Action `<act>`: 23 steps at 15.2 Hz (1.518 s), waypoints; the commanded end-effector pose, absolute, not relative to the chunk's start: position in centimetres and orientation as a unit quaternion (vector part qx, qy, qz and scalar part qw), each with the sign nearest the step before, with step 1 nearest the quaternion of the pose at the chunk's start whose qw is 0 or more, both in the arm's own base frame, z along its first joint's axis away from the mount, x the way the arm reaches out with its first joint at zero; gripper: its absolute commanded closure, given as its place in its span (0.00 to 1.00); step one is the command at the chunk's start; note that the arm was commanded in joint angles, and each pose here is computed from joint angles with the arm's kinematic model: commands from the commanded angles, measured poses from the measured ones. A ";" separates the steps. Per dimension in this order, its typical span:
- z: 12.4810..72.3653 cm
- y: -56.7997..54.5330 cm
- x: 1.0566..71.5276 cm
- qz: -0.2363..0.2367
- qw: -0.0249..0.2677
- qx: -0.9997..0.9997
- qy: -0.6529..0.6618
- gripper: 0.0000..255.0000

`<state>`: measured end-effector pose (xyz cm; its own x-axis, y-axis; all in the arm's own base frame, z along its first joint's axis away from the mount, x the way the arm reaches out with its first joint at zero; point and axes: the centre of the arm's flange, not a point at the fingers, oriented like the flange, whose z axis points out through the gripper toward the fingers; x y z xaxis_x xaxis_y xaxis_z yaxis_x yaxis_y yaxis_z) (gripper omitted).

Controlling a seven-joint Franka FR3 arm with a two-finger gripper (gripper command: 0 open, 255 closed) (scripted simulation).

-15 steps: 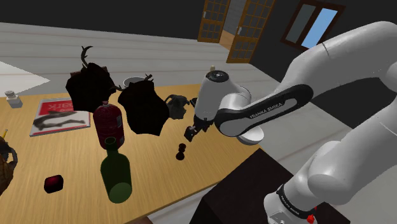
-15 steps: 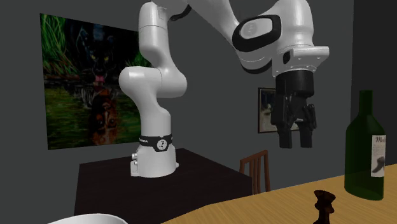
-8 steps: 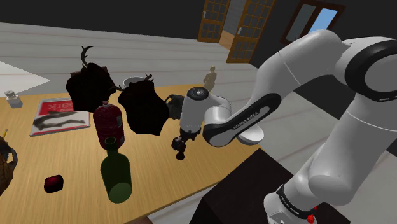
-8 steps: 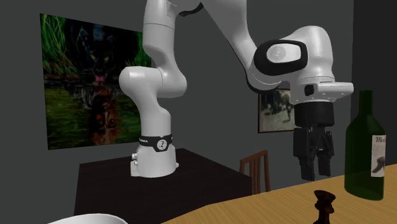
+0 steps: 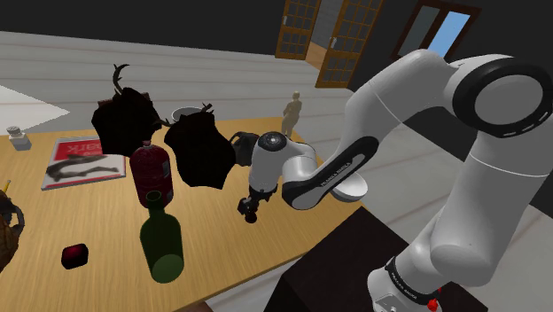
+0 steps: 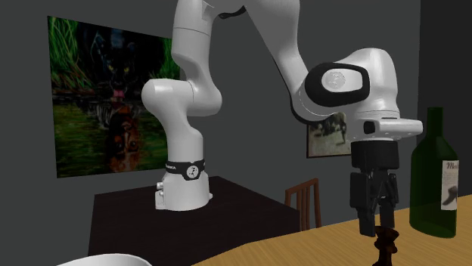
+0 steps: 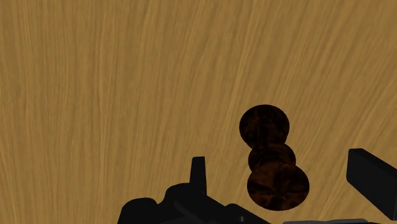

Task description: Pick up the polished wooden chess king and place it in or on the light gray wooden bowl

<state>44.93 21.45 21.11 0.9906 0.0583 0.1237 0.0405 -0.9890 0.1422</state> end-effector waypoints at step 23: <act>24.7 21.4 45.0 0.064 0.070 0.995 0.025 1.00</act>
<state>44.94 21.52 24.15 0.9905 0.0584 0.1244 0.0405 -0.9890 0.1422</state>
